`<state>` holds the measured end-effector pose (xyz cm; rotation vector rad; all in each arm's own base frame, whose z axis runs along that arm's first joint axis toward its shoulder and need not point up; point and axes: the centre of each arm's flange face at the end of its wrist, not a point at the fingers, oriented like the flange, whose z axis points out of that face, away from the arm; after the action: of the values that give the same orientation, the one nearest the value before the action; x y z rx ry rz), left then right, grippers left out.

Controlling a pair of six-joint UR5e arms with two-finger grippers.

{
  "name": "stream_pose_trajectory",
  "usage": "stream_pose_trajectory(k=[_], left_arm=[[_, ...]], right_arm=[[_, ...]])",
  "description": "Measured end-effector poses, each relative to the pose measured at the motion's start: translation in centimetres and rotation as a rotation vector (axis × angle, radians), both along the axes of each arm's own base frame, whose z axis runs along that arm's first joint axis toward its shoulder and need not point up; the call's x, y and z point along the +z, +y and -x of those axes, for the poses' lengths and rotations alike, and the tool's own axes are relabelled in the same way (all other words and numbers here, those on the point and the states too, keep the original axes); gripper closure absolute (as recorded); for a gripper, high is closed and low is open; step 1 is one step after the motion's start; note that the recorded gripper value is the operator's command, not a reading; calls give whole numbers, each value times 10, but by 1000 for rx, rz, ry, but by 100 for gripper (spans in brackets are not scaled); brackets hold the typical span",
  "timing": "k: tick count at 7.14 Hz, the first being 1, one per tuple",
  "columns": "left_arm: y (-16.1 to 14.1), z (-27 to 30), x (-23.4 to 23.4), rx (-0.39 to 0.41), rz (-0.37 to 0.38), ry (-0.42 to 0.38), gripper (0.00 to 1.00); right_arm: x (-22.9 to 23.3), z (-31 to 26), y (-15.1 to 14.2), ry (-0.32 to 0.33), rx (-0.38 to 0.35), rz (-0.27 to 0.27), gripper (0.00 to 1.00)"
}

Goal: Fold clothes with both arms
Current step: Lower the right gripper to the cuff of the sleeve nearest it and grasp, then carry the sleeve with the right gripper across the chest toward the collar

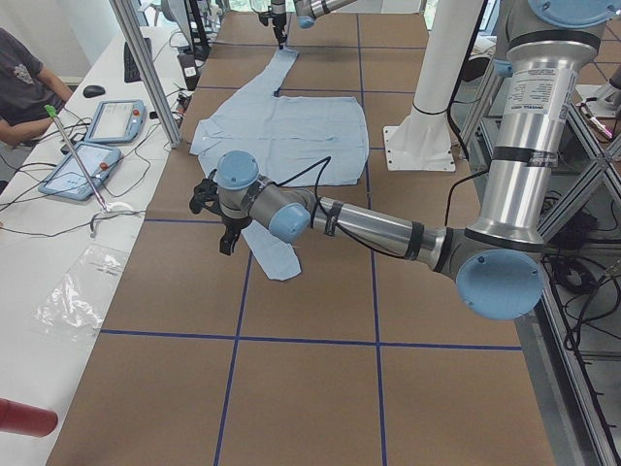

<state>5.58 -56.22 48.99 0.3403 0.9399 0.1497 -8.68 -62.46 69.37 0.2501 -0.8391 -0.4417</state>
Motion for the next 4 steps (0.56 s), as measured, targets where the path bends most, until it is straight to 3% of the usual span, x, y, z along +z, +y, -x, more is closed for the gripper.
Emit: stream_pose_trajectory(k=[3, 4], left_arm=[[0, 0, 2, 1, 1, -1, 0], [-1, 0, 2, 0, 1, -1, 0]], right_arm=[[-109, 3, -10, -98, 98, 0, 100], [-157, 36, -3, -138, 137, 39, 100]])
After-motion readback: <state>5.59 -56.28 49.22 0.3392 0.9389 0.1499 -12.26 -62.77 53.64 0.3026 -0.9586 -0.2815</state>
